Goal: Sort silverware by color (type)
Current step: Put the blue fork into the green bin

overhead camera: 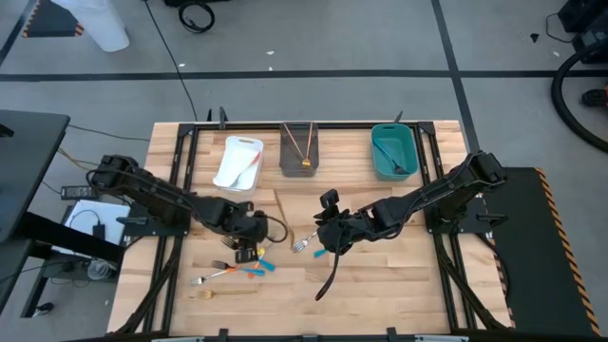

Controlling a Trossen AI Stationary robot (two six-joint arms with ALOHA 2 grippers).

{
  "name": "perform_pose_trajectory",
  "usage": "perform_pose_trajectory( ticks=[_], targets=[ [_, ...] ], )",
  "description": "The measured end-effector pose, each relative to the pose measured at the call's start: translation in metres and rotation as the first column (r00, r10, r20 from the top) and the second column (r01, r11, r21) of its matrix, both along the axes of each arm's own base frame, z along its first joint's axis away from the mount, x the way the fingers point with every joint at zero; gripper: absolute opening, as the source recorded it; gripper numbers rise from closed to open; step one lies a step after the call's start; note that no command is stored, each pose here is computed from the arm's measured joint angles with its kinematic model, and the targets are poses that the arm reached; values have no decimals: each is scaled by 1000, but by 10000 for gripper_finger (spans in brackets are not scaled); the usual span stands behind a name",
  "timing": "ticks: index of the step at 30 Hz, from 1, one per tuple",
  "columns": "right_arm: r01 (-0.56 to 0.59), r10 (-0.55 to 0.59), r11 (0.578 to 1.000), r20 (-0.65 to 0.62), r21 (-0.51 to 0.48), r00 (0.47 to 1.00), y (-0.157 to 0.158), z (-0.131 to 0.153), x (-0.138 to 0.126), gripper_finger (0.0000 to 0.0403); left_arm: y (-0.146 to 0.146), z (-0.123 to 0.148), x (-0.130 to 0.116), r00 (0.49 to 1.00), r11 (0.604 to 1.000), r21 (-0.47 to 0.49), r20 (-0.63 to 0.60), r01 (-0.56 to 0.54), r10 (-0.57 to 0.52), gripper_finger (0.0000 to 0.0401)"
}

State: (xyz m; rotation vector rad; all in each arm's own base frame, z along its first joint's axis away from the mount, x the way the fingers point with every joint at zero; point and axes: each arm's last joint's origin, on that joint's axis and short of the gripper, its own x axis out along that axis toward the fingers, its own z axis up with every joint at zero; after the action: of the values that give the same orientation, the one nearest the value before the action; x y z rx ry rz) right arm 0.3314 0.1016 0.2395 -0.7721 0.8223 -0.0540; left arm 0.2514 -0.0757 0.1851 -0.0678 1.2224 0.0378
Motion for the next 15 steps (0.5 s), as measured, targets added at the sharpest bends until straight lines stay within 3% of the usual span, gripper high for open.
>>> perform_pose_trajectory(
  ticks=[7,15],
  targets=[
    [-2,2,1000,-1,1,1000,0,0,0,92,-16,-7,-8,997,998,5,-24,69,-69,134],
    [-2,2,1000,4,3,1000,0,0,0,92,-26,-17,-12,995,995,-18,29,95,-94,134]
  ],
)
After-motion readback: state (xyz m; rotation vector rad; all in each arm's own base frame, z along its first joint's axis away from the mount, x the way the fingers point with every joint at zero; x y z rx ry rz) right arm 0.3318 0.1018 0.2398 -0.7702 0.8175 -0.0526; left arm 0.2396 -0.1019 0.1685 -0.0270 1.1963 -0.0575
